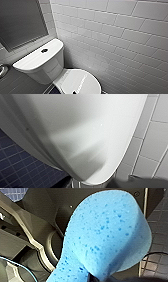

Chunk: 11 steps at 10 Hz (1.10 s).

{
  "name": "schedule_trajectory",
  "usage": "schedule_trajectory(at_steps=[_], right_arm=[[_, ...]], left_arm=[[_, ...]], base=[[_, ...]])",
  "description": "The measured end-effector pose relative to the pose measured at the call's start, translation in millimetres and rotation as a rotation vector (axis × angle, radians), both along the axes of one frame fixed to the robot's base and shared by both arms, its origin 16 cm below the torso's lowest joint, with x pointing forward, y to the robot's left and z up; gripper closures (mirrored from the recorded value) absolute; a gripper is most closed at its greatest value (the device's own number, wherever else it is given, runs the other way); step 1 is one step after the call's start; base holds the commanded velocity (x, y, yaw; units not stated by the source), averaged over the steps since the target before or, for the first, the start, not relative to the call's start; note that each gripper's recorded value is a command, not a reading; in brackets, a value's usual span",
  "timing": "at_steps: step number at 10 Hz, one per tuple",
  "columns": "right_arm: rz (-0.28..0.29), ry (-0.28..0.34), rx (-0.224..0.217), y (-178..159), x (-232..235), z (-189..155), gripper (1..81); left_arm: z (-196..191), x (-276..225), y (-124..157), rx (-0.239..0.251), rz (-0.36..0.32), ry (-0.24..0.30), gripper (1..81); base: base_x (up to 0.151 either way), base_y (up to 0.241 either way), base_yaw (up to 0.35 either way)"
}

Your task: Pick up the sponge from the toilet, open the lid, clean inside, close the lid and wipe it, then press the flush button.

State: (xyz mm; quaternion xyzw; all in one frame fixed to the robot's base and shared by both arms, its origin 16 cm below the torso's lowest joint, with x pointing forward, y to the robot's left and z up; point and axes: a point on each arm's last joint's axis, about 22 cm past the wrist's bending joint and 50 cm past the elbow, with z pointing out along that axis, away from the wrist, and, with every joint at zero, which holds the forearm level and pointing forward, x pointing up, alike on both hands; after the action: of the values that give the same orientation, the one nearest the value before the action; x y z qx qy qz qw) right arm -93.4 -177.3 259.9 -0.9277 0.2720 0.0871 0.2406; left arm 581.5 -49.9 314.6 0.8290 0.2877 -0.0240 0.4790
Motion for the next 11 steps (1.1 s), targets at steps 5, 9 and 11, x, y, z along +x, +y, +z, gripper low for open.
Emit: schedule_trajectory(at_steps=[5, 9, 11], right_arm=[[-0.003, -0.001, 0.005, 3, 1, 1, 81.1], [-0.004, 0.001, 0.007, 1, 0, 3, 81.1], [-0.009, -0.001, 0.016, 6, 1, 4, 81.1]], left_arm=[[1, 1, -2, -0.001, -0.005, -0.007, 1.0], [10, 2, 7, -0.004, 0.017, -0.047, 1.0], [16, 2, 10, -0.012, 0.020, -0.065, 1.0]], base=[[0.000, 0.000, 0.000], [0.000, 0.000, 0.000], [0.000, 0.000, 0.000]])
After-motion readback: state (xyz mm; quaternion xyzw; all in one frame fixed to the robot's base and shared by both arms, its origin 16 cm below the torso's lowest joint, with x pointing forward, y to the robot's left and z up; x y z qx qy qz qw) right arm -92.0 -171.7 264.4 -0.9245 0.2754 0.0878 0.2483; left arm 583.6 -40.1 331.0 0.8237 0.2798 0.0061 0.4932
